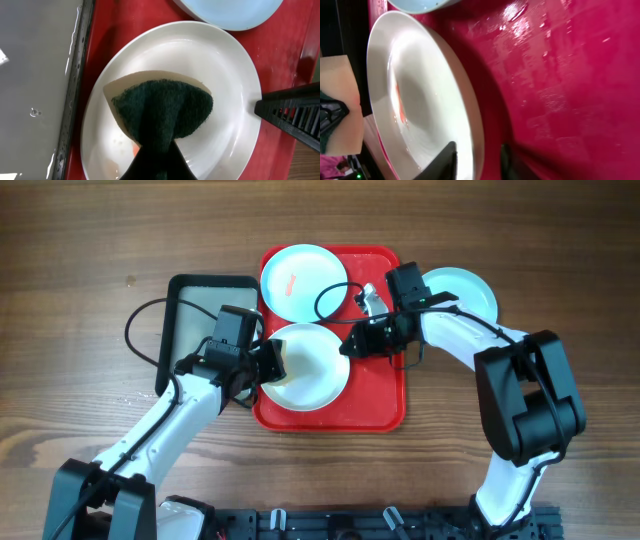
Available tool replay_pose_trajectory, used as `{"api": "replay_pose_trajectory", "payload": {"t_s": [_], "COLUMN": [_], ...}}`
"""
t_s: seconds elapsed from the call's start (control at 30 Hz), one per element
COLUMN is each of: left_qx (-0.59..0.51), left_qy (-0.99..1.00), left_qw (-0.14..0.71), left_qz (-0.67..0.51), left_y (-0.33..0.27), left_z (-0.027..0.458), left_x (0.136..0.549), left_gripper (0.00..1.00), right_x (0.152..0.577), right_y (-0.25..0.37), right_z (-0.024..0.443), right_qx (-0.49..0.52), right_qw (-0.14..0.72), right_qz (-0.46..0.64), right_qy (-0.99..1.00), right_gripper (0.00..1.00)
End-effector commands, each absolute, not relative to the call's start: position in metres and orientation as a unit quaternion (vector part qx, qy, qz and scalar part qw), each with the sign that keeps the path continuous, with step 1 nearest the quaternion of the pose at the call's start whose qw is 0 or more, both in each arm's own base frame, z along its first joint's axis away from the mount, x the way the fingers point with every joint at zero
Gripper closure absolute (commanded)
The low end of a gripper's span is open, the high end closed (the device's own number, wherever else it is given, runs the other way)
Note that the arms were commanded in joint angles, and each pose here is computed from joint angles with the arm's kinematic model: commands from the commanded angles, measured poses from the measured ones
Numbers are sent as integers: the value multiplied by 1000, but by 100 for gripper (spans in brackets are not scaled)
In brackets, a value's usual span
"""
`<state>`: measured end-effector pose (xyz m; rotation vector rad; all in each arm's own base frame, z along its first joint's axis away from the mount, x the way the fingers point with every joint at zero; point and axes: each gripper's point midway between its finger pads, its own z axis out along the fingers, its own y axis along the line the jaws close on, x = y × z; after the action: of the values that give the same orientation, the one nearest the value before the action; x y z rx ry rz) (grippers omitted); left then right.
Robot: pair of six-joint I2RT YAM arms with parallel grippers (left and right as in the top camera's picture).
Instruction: Clean dirty plates on tray and stack at the side
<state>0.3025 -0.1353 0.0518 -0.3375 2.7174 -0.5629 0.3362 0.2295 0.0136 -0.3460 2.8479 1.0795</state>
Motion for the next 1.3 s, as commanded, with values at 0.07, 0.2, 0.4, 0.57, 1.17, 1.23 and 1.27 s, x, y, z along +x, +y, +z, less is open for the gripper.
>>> {"api": "replay_pose_trajectory", "payload": {"t_s": [0.07, 0.2, 0.4, 0.57, 1.17, 1.23, 1.27], "left_qx": [-122, -124, -123, -122, -104, -104, -105], "left_qy": [957, 960, 959, 959, 944, 945, 946], "left_qw": [166, 156, 156, 158, 189, 185, 181], "left_qz": [-203, -198, -200, -201, -249, -248, -246], "left_y": [-139, -137, -139, -140, -156, -155, -155], "left_z": [51, 42, 33, 32, 50, 49, 48], "left_x": [302, 297, 301, 303, 317, 315, 313], "left_gripper": [96, 96, 96, 96, 96, 96, 96], "right_x": [329, 329, 331, 332, 355, 353, 351], "right_y": [232, 232, 227, 226, 188, 188, 191], "right_z": [8, 8, 4, 4, 33, 30, 30], "right_qx": [-111, -111, -70, -46, -30, -37, -48], "right_qw": [24, 24, 13, 5, 99, 99, 101], "right_qz": [360, 360, 344, 344, 221, 206, 204], "right_qy": [926, 926, 936, 938, 970, 973, 973], "right_gripper": [92, 96, 96, 96, 96, 96, 96]}}
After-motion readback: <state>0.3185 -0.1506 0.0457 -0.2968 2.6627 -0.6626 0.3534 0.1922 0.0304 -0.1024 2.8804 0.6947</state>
